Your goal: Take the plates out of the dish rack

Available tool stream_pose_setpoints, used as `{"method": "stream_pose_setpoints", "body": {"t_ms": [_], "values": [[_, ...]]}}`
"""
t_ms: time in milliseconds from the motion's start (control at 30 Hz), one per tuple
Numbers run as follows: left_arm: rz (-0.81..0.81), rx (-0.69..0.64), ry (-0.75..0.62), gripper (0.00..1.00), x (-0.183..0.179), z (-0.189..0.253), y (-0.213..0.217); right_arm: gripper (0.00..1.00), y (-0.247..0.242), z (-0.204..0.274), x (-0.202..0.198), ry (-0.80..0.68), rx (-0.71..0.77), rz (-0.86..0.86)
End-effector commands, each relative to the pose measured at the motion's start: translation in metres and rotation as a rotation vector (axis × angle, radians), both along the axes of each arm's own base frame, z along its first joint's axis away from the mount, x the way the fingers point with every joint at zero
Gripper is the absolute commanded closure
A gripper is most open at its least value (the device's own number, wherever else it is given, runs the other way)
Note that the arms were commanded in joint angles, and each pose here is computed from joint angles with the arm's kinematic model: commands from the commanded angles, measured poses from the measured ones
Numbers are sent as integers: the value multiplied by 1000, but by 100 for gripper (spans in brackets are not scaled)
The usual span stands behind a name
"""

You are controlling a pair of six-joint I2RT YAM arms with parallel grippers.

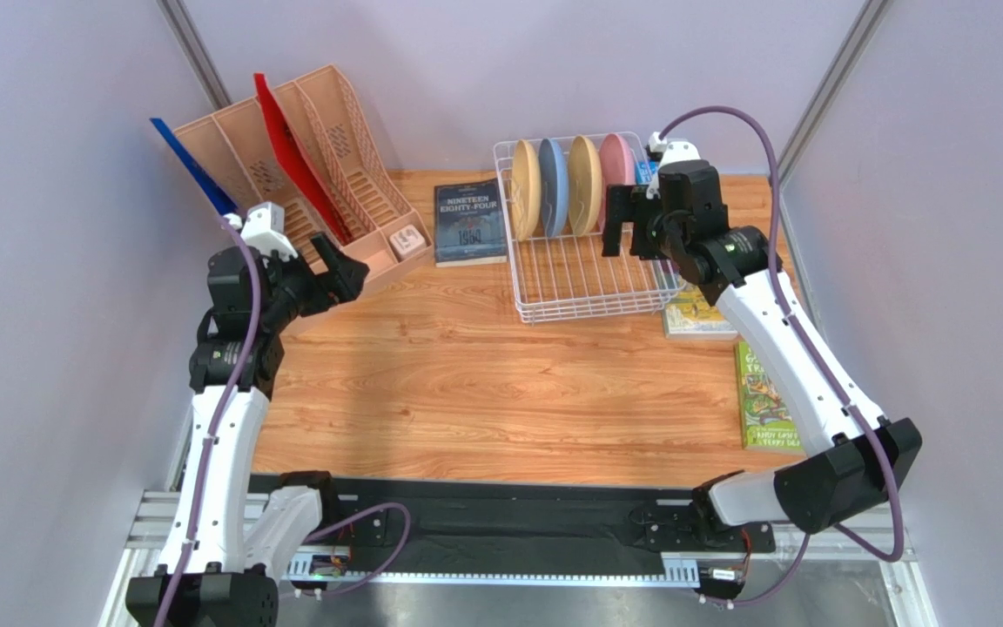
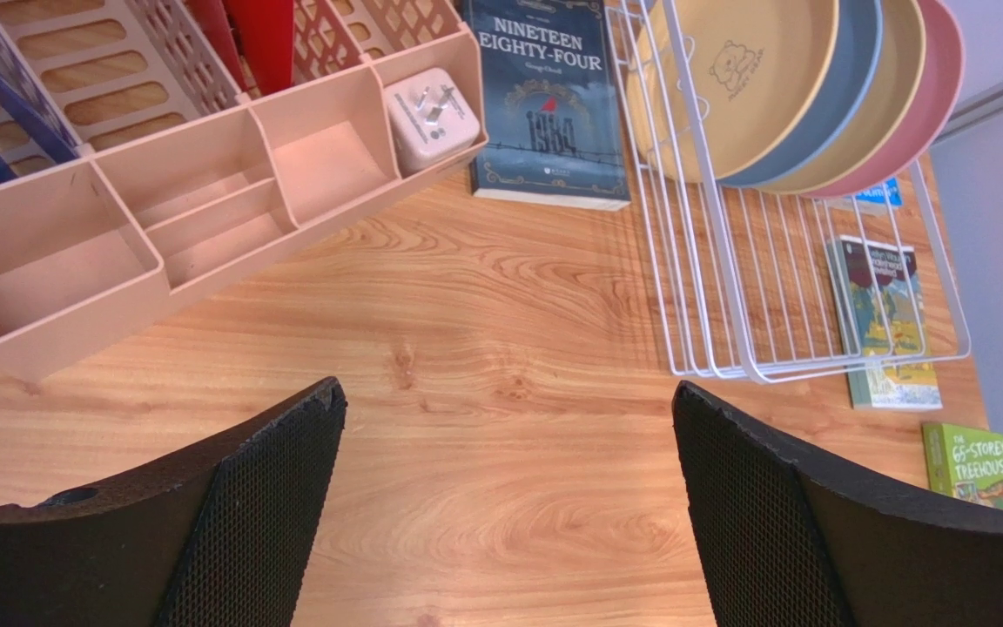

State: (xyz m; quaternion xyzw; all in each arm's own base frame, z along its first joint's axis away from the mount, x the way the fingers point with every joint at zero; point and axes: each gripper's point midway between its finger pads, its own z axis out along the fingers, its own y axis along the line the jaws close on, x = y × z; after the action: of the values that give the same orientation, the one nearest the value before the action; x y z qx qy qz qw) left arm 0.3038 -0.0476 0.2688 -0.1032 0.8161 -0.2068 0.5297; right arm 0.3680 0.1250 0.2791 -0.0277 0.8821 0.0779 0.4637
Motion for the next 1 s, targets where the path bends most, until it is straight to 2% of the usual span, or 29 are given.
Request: {"method": "stream_pose_setpoints", "body": {"t_ms": [0,133,167,267,333,433,533,633,733,833,900,967], "values": [[-22,-1,-108,0,0,30,-4,0,17,25,8,-56,-12,27],[-51,-10,-88,0,4,24,-8,0,50,36,18,-96,-17,128],[-57,-14,-83,1,5,22,-10,0,62,22,26,-67,-36,153],[-95,-30,-81,5,8,17,-16,0,80,31,39,-72,-97,164],[-107,-41,-68,6,9,11,-18,0,91,17,53,-70,-164,154],[-102,-37,-55,8,11,6,-17,1,105,15,64,-79,-188,150],[-80,-24,-56,8,12,6,-13,0,113,14,69,-99,-146,143],[-33,-11,-57,9,11,6,-5,14,121,10,74,-108,-129,145],[1,0,-59,9,11,5,0,6,126,14,83,-124,-146,146],[21,1,-55,9,9,5,3,10,132,15,97,-140,-170,135],[30,-1,-50,9,10,1,4,18,137,7,105,-134,-193,130],[39,-7,-44,9,11,-1,5,20,140,12,113,-162,-208,110]]}}
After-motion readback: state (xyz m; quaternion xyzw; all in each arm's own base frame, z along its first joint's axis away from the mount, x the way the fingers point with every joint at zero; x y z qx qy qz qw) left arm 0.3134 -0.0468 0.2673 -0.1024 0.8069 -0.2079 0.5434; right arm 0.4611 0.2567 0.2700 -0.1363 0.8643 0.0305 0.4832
